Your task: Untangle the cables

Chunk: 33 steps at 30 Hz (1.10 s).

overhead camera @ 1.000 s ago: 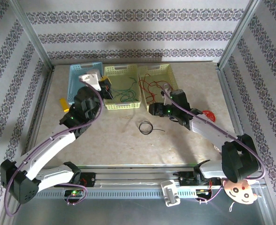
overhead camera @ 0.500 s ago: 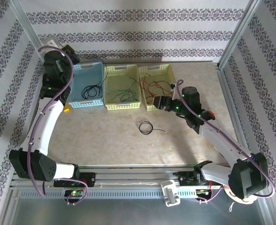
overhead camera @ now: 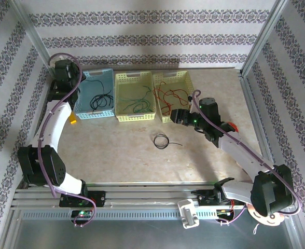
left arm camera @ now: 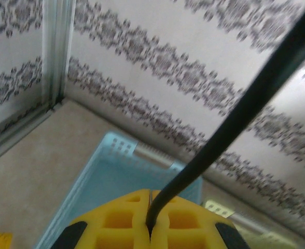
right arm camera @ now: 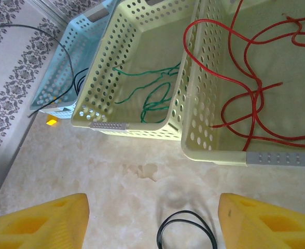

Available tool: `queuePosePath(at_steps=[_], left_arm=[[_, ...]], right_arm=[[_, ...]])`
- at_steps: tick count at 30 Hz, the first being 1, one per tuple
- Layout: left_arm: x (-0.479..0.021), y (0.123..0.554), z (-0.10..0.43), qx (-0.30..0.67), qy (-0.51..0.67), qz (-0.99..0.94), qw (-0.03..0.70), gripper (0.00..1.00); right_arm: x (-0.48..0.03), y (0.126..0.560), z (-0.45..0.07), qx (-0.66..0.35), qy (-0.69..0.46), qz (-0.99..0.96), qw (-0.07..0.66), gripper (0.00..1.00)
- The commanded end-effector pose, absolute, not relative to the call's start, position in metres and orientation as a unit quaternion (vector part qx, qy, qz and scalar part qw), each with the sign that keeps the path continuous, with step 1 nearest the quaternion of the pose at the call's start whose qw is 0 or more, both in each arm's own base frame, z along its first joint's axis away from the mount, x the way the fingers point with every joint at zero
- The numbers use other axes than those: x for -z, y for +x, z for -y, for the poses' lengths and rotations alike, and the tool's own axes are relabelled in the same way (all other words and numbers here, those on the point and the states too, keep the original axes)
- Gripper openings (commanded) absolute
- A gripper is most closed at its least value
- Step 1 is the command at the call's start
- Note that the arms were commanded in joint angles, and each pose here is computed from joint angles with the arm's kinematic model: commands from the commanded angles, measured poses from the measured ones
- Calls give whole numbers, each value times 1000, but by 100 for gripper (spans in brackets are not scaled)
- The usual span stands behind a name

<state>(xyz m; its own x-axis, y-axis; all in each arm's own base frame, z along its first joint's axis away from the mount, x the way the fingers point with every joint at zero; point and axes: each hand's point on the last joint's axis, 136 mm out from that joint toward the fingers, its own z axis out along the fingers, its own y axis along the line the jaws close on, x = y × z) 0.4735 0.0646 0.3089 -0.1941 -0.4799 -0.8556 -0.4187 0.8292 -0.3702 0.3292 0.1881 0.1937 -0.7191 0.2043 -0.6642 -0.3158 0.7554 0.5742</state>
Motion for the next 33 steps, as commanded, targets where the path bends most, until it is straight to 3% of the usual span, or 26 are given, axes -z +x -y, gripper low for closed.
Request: queuePosePath(at_steps=[1, 14, 16, 20, 23, 26, 33], left_arm=[[-284, 471, -71, 3, -296, -788, 540, 0], [-176, 491, -55, 26, -299, -845, 442, 2], [-159, 496, -52, 27, -306, -855, 418, 19], [-161, 495, -49, 18, -318, -854, 412, 98], [-205, 482, -27, -54, -259, -845, 464, 99], [-237, 466, 31, -100, -152, -842, 508, 99], [-180, 408, 168, 28, -3, -899, 437, 99]], right_arm=[[-184, 329, -189, -345, -34, -866, 360, 67], [-179, 326, -200, -338, -54, -873, 347, 67], [-180, 324, -201, -335, -60, -874, 347, 67], [-177, 321, -200, -330, -61, -877, 345, 67], [-173, 320, -196, -322, -57, -880, 345, 67], [-166, 324, -189, -309, -40, -885, 345, 66], [-149, 331, -177, -289, -7, -898, 331, 66]])
